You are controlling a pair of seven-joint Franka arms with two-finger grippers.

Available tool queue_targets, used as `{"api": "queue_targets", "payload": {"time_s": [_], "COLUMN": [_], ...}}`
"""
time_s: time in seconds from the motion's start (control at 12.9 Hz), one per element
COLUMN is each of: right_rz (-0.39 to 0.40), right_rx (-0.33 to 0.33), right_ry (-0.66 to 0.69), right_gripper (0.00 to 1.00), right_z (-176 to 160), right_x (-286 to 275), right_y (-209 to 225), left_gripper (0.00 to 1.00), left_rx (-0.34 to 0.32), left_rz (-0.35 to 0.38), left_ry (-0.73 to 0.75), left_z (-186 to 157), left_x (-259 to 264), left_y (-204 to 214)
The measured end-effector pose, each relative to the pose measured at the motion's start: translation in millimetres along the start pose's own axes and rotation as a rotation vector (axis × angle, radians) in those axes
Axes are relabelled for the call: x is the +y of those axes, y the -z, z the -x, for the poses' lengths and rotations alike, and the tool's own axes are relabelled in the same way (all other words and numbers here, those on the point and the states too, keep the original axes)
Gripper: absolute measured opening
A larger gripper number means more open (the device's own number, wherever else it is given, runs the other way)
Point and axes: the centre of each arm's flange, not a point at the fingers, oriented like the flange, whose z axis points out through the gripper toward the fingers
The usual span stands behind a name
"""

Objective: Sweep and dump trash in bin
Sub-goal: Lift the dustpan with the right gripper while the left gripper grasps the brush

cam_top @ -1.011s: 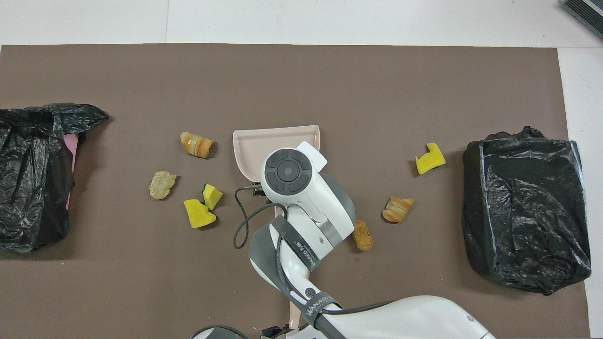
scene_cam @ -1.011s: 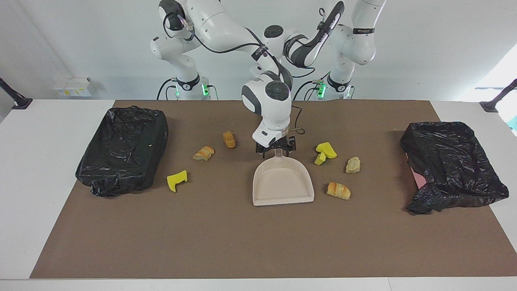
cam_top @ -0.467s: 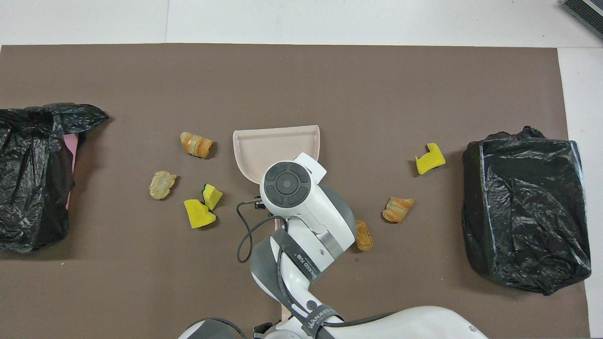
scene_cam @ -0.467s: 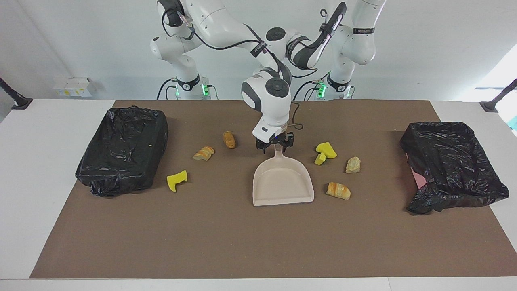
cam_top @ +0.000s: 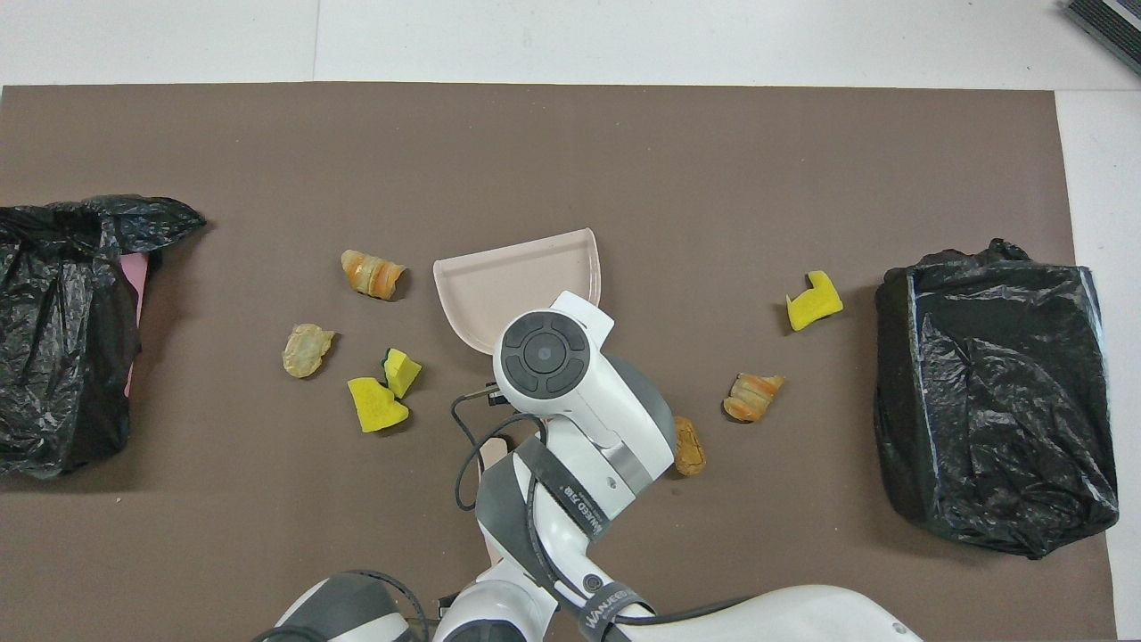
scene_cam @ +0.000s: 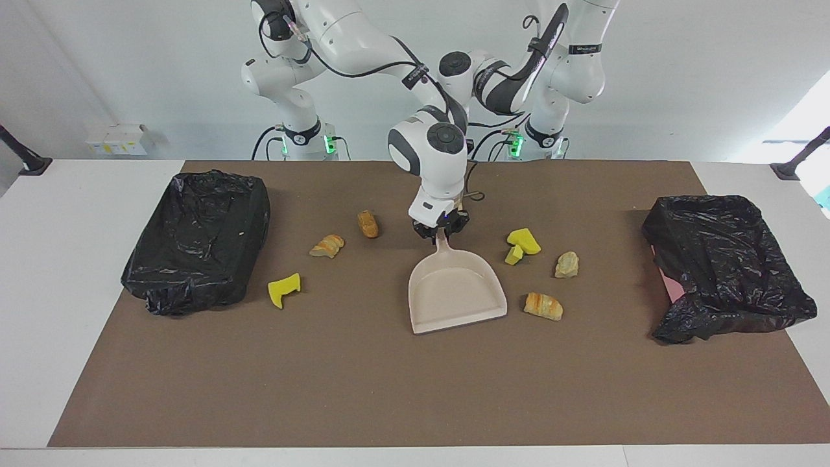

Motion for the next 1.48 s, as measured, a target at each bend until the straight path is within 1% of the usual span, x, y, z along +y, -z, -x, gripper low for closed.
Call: {"api": "queue_targets", "payload": {"time_s": [0.23, 0.39, 0.47, 0.62, 0.7, 0.78, 1.01, 1.09, 1.24, 1.32, 1.48], "right_rz": [-0.003, 0.003, 0.009, 0.021, 0.016, 0.017, 0.064, 0.084, 0.120, 0.125, 0.145], "right_rx": [0.011, 0.004, -0.008, -0.084, -0.109, -0.117, -0.132, -0.129, -0.101, -0.088, -0.110], "right_ry": [-0.004, 0.070, 0.144, 0.349, 0.454, 0.544, 0.837, 0.955, 1.198, 1.280, 1.361], "right_gripper": [0.31, 0.31, 0.31, 0.31, 0.31, 0.31, 0.31, 0.31, 0.31, 0.31, 0.31], "right_z": [-12.0, -20.6, -24.3, -33.1, -37.4, -40.9, -49.4, -54.1, -69.3, -74.8, -77.1], "right_x": [20.7, 47.9, 64.0, 110.4, 129.8, 143.8, 174.9, 185.7, 218.7, 231.4, 235.0], "right_y": [12.6, 28.7, 36.1, 49.0, 53.0, 54.4, 52.4, 51.6, 47.5, 44.2, 36.2], "left_gripper": [0.26, 0.26, 0.26, 0.26, 0.26, 0.26, 0.26, 0.26, 0.26, 0.26, 0.26], "left_rx": [-0.024, -0.034, -0.036, -0.038, -0.037, -0.032, -0.005, -0.001, 0.001, 0.001, 0.011], "left_rz": [-0.011, -0.011, -0.008, 0.005, 0.013, 0.019, 0.019, 0.017, 0.018, 0.018, 0.008], "left_ry": [0.033, 0.040, 0.034, 0.018, 0.013, 0.006, -0.034, -0.041, -0.053, -0.061, -0.100], "left_z": [-27.9, -40.6, -46.5, -63.7, -73.6, -82.8, -113.0, -122.7, -147.3, -160.7, -187.6], "left_x": [-29.8, -47.6, -56.3, -78.1, -89.3, -98.6, -128.9, -141.1, -174.0, -190.5, -217.3], "left_y": [10.4, 19.6, 24.1, 34.7, 41.6, 49.2, 69.6, 72.6, 74.7, 74.9, 78.5]}}
